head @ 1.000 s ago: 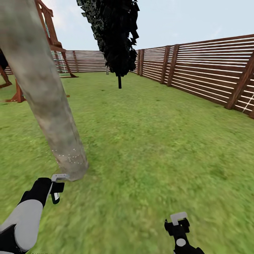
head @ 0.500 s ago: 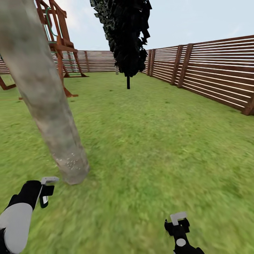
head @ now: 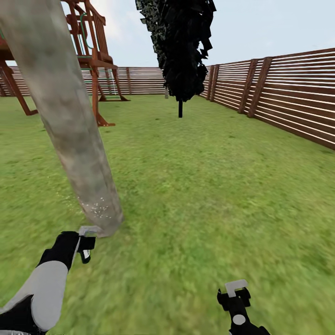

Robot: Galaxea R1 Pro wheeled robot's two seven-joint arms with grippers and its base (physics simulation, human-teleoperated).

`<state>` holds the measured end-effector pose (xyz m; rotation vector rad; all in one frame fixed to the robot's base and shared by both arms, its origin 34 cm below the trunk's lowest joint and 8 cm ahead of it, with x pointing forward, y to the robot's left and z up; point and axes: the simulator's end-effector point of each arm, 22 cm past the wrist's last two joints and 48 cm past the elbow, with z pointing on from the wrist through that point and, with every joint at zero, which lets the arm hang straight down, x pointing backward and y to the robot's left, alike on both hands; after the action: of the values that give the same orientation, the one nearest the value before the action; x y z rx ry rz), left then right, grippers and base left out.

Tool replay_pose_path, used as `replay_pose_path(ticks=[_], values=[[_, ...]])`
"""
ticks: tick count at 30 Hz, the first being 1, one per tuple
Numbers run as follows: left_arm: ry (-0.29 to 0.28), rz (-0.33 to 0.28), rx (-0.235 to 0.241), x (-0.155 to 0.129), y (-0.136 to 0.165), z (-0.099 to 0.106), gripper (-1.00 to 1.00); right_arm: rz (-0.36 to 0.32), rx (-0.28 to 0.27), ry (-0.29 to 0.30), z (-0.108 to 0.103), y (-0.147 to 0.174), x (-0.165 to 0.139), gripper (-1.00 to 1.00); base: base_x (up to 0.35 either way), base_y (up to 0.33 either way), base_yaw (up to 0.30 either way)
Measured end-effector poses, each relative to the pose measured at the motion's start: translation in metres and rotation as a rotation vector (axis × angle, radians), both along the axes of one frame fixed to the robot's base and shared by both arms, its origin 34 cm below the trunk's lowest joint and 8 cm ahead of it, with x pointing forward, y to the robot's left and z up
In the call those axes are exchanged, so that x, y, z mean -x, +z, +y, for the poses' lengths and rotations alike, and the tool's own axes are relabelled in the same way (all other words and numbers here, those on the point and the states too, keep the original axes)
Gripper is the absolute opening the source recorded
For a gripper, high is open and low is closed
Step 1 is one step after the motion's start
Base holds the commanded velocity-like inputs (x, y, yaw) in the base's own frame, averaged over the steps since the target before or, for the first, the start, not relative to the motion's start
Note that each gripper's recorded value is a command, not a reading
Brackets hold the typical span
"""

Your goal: In the garden, pick up the pesticide atomizer on the floor and spray pesticide onto both trees until each tree trunk is fully covered.

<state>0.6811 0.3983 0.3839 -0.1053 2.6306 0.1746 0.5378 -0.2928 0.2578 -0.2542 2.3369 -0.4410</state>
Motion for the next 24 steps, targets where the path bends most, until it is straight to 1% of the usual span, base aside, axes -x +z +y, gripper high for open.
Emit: replay_pose_path(ticks=[1,2,3,4,5,6,9,11,12,15,18,21,24], values=[[-0.008,-0.031,-0.007,-0.015,0.015,-0.005,-1.00,0.000,0.002,-0.001,-0.002,0.000,0.000,1.00,0.000,0.000,0.005],[-0.011,-0.064,-0.013,-0.032,0.032,-0.006,-1.00,-0.001,0.004,-0.001,-0.003,0.000,0.000,1.00,0.000,0.000,0.003],[-0.009,-0.079,-0.021,-0.040,0.043,-0.001,-1.00,0.000,0.004,-0.001,-0.003,0.000,0.000,1.00,0.000,0.000,0.001],[-0.004,-0.095,-0.032,-0.048,0.055,0.008,-1.00,-0.001,0.005,-0.001,-0.004,0.000,0.000,1.00,0.000,0.000,0.000],[0.007,-0.104,-0.052,-0.051,0.064,0.024,-1.00,0.000,0.006,-0.001,-0.004,0.000,0.000,1.00,0.000,0.000,0.000],[0.016,-0.106,-0.056,-0.052,0.067,0.032,-1.00,0.000,0.006,-0.002,-0.005,0.000,0.000,1.00,0.000,0.000,0.000],[0.027,-0.096,-0.052,-0.051,0.067,0.032,-1.00,0.000,0.005,-0.003,-0.004,0.000,0.000,1.00,0.000,0.000,0.007],[0.036,-0.053,-0.040,-0.045,0.063,0.027,-1.00,0.000,0.004,-0.002,-0.004,0.000,0.000,1.00,0.000,0.000,0.157],[0.037,-0.045,-0.042,-0.045,0.065,0.028,-1.00,0.001,0.004,-0.002,-0.004,0.000,0.000,1.00,0.000,0.000,0.215],[0.041,-0.068,-0.044,-0.062,0.087,0.030,-1.00,0.003,0.004,-0.002,-0.003,-0.001,0.001,1.00,0.030,-0.024,0.231],[0.045,-0.065,-0.040,-0.065,0.091,0.030,-1.00,0.003,0.005,-0.002,-0.004,-0.001,0.001,1.00,0.137,-0.183,0.066],[0.060,-0.096,-0.050,-0.071,0.106,0.034,-1.00,0.005,0.007,-0.001,-0.005,-0.002,0.002,1.00,0.148,-0.234,0.004],[0.065,-0.091,-0.056,-0.068,0.105,0.036,-1.00,0.006,0.007,-0.002,-0.005,-0.002,0.002,1.00,0.022,-0.269,0.000]])
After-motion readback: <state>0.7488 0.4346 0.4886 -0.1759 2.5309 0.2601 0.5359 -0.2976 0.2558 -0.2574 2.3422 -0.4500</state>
